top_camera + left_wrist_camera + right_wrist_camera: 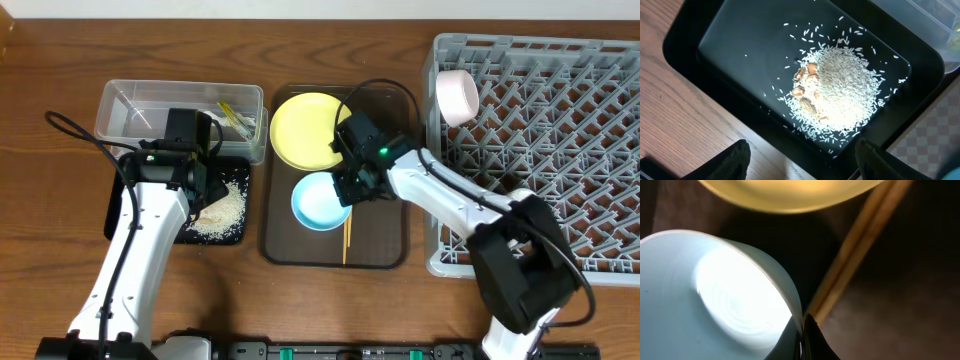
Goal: Sort waste into correct bins and load items into the dishwasher rack
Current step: 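Lift the light-blue bowl and carry it over the rack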
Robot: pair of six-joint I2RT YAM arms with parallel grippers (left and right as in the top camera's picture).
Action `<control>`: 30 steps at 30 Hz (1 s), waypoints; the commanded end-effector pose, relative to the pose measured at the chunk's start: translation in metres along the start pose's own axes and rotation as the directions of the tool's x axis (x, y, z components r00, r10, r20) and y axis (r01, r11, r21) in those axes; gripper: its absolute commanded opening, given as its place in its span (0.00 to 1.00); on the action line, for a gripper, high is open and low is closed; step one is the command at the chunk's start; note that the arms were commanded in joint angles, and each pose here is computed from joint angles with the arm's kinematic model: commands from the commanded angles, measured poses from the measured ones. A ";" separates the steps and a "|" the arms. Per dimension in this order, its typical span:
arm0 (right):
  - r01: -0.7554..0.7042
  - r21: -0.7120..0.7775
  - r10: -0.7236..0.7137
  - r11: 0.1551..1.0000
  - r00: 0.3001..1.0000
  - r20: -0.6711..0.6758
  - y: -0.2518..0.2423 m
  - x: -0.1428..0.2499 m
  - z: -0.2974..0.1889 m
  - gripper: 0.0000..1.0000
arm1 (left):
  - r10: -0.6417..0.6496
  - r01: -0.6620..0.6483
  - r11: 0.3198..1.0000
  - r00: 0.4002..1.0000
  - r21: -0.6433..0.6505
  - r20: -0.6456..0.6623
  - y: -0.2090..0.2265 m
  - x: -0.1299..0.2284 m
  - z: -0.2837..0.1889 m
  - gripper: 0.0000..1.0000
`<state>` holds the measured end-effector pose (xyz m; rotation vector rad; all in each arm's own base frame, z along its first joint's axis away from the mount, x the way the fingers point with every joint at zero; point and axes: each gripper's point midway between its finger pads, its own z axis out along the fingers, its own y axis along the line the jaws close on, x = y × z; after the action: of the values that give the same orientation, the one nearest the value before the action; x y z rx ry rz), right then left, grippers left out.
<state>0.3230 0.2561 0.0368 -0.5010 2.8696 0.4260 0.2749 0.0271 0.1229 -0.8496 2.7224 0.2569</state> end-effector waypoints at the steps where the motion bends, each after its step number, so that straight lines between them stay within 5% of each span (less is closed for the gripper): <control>1: -0.011 0.048 0.003 0.999 0.989 0.148 -0.016 -0.027 -0.050 0.01 | -0.012 0.013 1.000 1.000 -0.017 0.010 0.005 -0.001 0.000 0.70; 8: -0.069 0.269 -0.050 0.961 0.911 0.409 -0.071 -0.060 -0.150 0.01 | -0.014 0.014 1.000 1.000 -0.014 0.014 0.004 -0.002 0.000 0.70; 13: -0.250 0.528 -0.095 0.811 0.835 0.541 -0.144 -0.067 -0.225 0.01 | -0.016 0.016 1.000 1.000 -0.009 0.019 0.003 -0.003 0.000 0.71; 22: -0.395 0.810 -0.242 0.433 0.815 0.527 -0.232 -0.070 -0.313 0.01 | -0.018 0.018 1.000 1.000 0.005 0.020 0.000 -0.004 0.000 0.70; 30: -0.443 0.840 -0.262 0.312 0.810 0.524 -0.274 -0.068 -0.347 0.01 | -0.019 0.019 1.000 1.000 0.006 0.022 0.000 -0.004 0.000 0.70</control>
<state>0.4365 -0.0609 0.3124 0.1060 1.9398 -0.8620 0.2796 0.0267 0.1231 -0.8479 2.7046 0.2442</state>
